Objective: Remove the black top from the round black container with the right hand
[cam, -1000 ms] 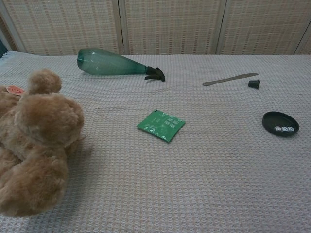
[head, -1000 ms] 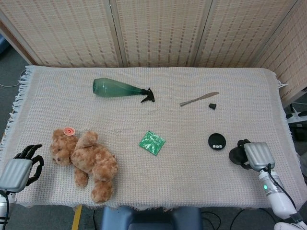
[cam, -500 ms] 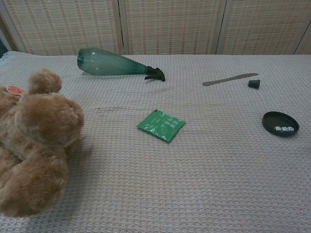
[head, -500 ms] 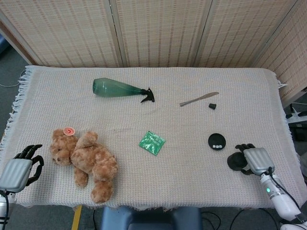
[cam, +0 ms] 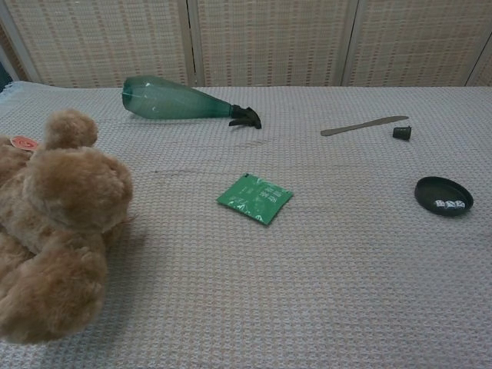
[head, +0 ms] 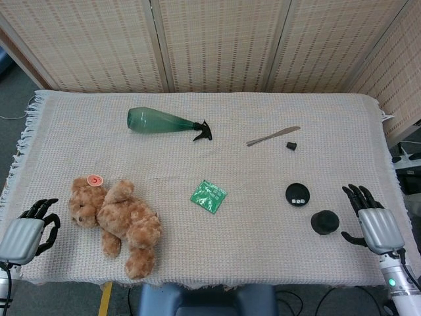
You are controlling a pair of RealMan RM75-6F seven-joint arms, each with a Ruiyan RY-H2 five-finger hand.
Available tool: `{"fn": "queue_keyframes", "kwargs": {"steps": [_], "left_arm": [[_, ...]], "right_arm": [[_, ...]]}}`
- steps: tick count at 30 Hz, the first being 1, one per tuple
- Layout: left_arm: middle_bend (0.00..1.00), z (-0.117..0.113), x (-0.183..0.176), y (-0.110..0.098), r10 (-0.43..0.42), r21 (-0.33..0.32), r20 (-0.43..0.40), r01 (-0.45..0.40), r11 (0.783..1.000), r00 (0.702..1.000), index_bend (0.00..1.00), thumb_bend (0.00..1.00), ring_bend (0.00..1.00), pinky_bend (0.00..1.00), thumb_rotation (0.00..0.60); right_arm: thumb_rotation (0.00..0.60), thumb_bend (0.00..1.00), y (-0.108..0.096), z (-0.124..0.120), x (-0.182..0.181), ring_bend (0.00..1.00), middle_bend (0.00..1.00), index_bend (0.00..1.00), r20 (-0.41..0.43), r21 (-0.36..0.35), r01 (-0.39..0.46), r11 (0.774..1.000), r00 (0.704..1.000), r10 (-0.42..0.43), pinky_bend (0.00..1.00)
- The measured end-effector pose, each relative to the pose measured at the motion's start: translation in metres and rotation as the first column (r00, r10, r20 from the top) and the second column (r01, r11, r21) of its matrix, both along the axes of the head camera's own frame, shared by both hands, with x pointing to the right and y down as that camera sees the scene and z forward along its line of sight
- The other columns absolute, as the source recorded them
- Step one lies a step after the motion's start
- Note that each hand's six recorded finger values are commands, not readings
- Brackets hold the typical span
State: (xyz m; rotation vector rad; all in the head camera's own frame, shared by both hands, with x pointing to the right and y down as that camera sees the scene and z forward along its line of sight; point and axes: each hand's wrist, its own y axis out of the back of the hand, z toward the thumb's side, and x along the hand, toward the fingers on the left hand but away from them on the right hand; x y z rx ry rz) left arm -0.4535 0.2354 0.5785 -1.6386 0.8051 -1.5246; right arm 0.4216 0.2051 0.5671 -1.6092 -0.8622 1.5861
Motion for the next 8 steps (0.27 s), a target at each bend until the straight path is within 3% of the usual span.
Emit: {"fn": "queue_keyframes", "kwargs": {"steps": [4, 8], "left_arm": [[0.16, 0.003, 0.001, 0.0, 0.005, -0.006, 0.007, -0.005, 1.0, 1.0, 0.57, 0.53, 0.14, 0.39, 0.6], [0.16, 0.006, 0.002, 0.0, 0.011, -0.015, 0.015, -0.01, 1.0, 1.0, 0.57, 0.53, 0.14, 0.39, 0.6]], "right_arm": [[0.6, 0.1, -0.003, -0.015, 0.011, 0.0, 0.03, 0.07, -0.026, 0.13, -0.051, 0.99, 0.998, 0.054, 0.33], [0.6, 0.1, -0.002, -0.013, 0.016, 0.0, 0.03, 0.07, -0.059, 0.142, -0.062, 0.988, 0.996, 0.071, 0.33]]}}
